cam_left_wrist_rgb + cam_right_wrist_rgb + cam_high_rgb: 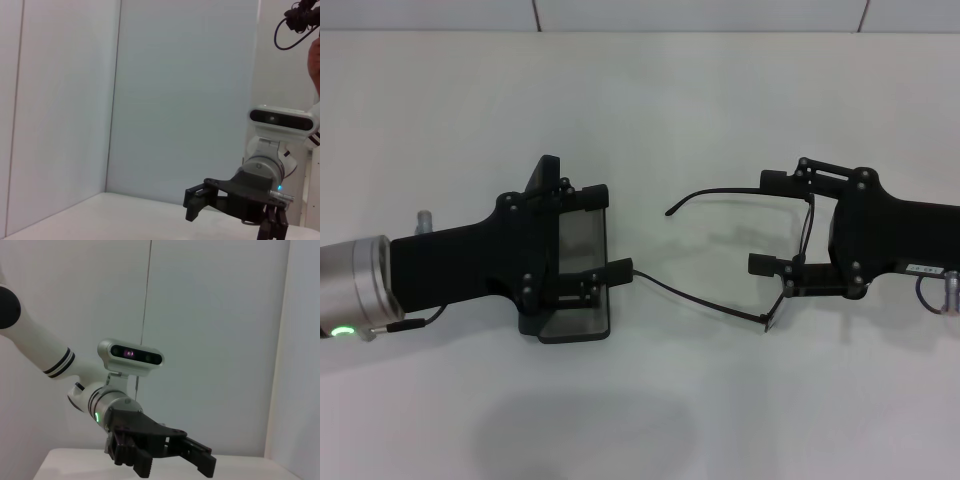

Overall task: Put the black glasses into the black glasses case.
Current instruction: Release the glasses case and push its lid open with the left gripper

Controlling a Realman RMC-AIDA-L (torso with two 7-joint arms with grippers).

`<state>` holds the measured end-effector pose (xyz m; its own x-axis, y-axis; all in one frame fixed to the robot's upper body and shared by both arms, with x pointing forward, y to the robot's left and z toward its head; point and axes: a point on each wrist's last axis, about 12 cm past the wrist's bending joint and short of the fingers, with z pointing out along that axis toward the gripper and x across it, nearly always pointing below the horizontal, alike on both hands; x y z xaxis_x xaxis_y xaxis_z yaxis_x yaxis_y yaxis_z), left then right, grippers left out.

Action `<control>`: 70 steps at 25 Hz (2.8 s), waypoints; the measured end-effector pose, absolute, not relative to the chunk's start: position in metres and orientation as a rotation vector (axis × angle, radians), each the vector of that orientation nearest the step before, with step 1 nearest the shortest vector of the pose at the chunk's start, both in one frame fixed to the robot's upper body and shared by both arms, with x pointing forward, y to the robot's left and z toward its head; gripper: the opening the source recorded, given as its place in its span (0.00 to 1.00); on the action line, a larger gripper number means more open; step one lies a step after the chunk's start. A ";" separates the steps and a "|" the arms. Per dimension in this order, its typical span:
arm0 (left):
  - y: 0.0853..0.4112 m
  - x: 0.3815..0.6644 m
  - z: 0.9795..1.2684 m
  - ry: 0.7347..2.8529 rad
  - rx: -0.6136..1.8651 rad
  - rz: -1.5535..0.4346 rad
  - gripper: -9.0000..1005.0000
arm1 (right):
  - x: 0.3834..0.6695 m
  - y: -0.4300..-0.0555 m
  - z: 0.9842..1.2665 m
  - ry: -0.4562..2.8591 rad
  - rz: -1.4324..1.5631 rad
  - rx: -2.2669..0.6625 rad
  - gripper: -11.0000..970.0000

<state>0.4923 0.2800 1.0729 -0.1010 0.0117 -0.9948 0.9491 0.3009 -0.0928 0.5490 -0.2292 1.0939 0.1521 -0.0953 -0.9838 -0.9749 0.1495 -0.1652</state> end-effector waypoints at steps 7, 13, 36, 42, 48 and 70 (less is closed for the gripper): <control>0.278 0.491 1.072 1.430 0.944 -1.043 0.87 | 0.547 -0.230 1.092 1.224 0.940 -1.218 0.85; 0.274 0.489 1.069 1.407 0.942 -1.030 0.85 | 0.544 -0.228 1.090 1.224 0.950 -1.211 0.85; 0.289 0.551 1.136 2.424 0.570 -0.869 0.80 | 0.535 -0.234 1.084 1.237 0.963 -1.175 0.85; 0.276 0.556 1.132 2.467 0.566 -0.833 0.79 | 0.536 -0.233 1.085 1.235 0.962 -1.183 0.85; 0.274 0.559 1.134 2.475 0.536 -0.828 0.77 | 0.536 -0.235 1.085 1.237 0.957 -1.183 0.85; 0.273 0.575 1.144 2.519 0.573 -0.684 0.36 | 0.534 -0.238 1.083 1.230 0.937 -1.191 0.85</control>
